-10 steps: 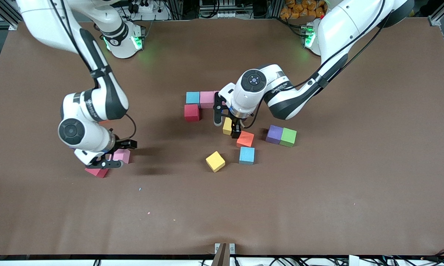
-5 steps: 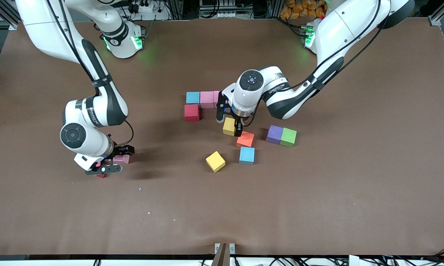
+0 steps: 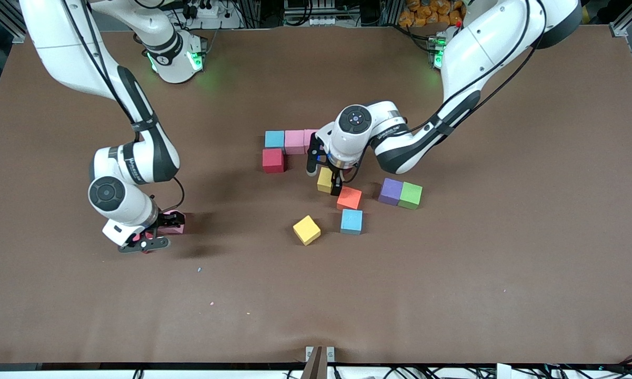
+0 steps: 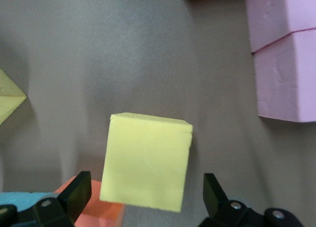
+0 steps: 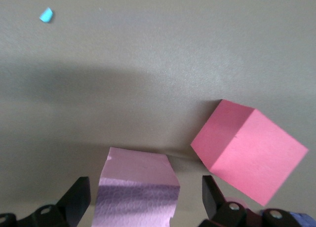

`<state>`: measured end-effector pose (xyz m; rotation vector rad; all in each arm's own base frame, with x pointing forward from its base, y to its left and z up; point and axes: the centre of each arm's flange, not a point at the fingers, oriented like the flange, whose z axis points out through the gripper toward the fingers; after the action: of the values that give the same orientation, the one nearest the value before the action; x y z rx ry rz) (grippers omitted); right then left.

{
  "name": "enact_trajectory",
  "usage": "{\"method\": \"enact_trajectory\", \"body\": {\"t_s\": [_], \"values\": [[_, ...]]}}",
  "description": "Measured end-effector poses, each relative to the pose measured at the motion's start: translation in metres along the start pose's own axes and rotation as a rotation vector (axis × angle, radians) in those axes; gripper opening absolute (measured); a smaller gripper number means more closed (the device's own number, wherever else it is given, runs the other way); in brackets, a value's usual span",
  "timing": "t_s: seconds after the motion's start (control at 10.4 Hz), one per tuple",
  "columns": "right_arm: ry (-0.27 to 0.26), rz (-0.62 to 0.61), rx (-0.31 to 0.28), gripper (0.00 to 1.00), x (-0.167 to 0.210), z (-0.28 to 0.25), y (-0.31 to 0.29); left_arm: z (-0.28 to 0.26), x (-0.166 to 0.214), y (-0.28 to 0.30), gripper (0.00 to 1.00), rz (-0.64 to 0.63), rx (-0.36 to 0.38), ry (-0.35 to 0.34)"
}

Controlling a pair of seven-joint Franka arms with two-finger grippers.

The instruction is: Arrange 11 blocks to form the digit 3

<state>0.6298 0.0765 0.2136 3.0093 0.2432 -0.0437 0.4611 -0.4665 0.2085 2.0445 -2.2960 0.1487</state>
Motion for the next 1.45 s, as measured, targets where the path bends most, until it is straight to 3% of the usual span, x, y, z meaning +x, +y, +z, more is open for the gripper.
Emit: {"method": "enact_trajectory", "body": {"t_s": [0.39,0.48,0.58,0.67,0.87,1.16,1.45], "values": [[0.006,0.026,0.010,1.00,-0.011,0.019,0.007,0.010,0.008,0.007,1.00,0.004,0.009,-0.005],[0.005,0.028,0.011,1.00,-0.013,0.022,0.006,0.009,0.008,0.005,0.91,-0.018,0.012,-0.003],[0.005,0.028,0.012,0.99,-0.014,0.023,0.005,0.008,0.010,0.006,0.71,-0.038,0.014,-0.001],[0.006,0.028,0.013,0.85,-0.014,0.022,0.005,0.006,0.014,0.006,0.59,-0.045,0.018,0.001],[0.010,0.022,0.017,0.59,-0.013,0.021,0.000,0.002,0.020,0.006,0.59,-0.051,0.027,0.009],[0.024,0.000,0.047,0.59,-0.004,0.005,-0.041,-0.012,0.019,-0.009,0.59,-0.098,0.054,0.025],[0.013,0.023,0.090,0.59,0.000,-0.017,-0.095,-0.047,0.020,-0.024,0.57,-0.280,0.049,0.062]]}}
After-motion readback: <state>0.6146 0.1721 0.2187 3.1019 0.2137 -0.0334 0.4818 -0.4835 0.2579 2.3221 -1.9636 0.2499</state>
